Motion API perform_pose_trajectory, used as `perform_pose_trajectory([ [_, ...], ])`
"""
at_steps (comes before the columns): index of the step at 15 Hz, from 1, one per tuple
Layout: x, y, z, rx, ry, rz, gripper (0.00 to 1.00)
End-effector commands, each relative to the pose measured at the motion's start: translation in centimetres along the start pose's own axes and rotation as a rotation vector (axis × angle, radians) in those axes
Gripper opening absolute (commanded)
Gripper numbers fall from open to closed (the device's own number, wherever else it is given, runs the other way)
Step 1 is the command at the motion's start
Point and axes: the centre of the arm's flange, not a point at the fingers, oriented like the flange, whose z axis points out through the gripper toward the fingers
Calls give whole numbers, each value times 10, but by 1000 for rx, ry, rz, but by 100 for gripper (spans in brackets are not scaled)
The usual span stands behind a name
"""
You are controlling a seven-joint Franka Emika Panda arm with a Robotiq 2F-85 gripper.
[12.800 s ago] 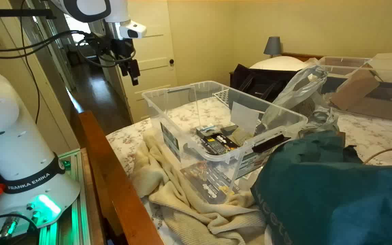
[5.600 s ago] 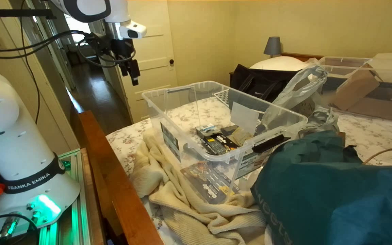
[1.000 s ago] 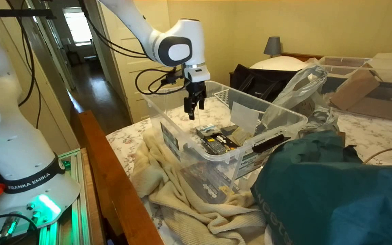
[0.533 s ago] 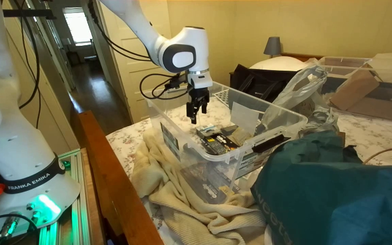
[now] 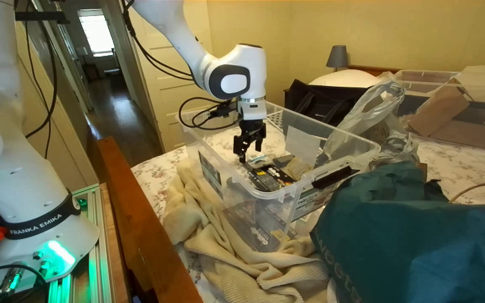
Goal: Remove the remote from the storage box
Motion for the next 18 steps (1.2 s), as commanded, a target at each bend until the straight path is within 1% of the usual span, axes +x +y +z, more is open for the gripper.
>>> perform_pose_trajectory([
  [1,13,-21,26,-1,-26,95,100],
  [3,16,-25,38,-5,-35,116,100],
  [6,19,-29,57,-29,-55,114,100],
  [10,25,-26,79,-74,-41,116,100],
  [13,28,-24,98,-102,-48,120,100],
  [18,29,-17,121,-144,-61,90,100],
])
